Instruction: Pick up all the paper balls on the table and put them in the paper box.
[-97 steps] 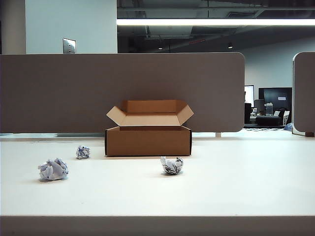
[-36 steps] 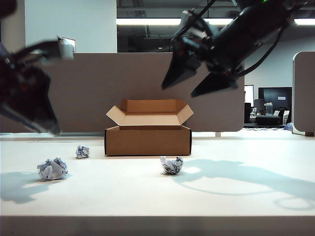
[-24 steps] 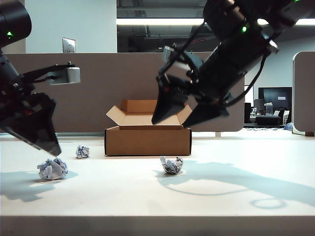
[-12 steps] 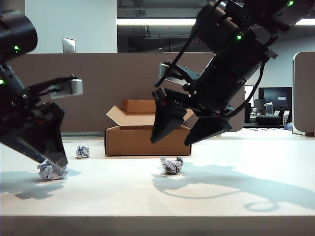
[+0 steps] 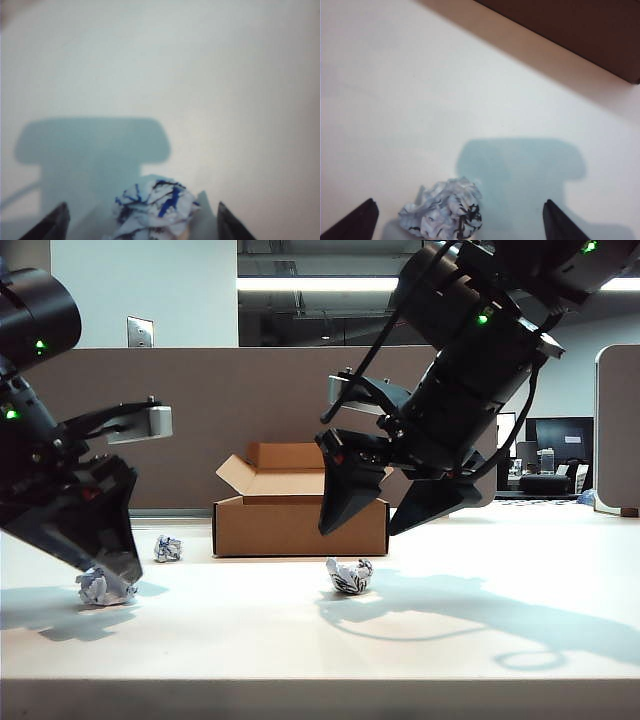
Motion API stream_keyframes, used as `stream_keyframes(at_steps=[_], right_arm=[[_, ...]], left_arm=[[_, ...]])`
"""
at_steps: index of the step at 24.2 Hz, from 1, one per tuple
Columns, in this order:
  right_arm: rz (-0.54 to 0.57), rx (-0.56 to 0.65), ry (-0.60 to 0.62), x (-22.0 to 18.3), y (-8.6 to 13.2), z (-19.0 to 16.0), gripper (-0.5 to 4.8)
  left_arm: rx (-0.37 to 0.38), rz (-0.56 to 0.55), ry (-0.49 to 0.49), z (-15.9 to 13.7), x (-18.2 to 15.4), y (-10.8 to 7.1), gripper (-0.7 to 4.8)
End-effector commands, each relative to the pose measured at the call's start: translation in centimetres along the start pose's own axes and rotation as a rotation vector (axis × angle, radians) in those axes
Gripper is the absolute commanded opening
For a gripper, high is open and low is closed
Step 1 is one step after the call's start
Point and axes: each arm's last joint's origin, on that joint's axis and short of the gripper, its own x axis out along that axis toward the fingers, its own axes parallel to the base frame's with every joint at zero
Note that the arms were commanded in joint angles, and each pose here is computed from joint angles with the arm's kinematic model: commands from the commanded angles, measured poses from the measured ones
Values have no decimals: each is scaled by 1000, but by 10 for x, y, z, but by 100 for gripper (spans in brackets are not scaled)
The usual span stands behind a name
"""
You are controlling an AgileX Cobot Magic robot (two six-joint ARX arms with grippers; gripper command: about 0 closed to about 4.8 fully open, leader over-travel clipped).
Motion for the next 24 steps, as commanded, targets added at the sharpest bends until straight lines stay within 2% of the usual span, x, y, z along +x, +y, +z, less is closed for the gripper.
stream_keyframes(at_steps=[1, 24], right_arm=[[-3, 16, -21, -2, 0, 3, 473], [40, 79, 30, 16, 1, -6, 463]], left_arm=[[-2, 12, 9, 0, 2, 1, 372], [-56, -15, 45, -1, 14, 3, 372]])
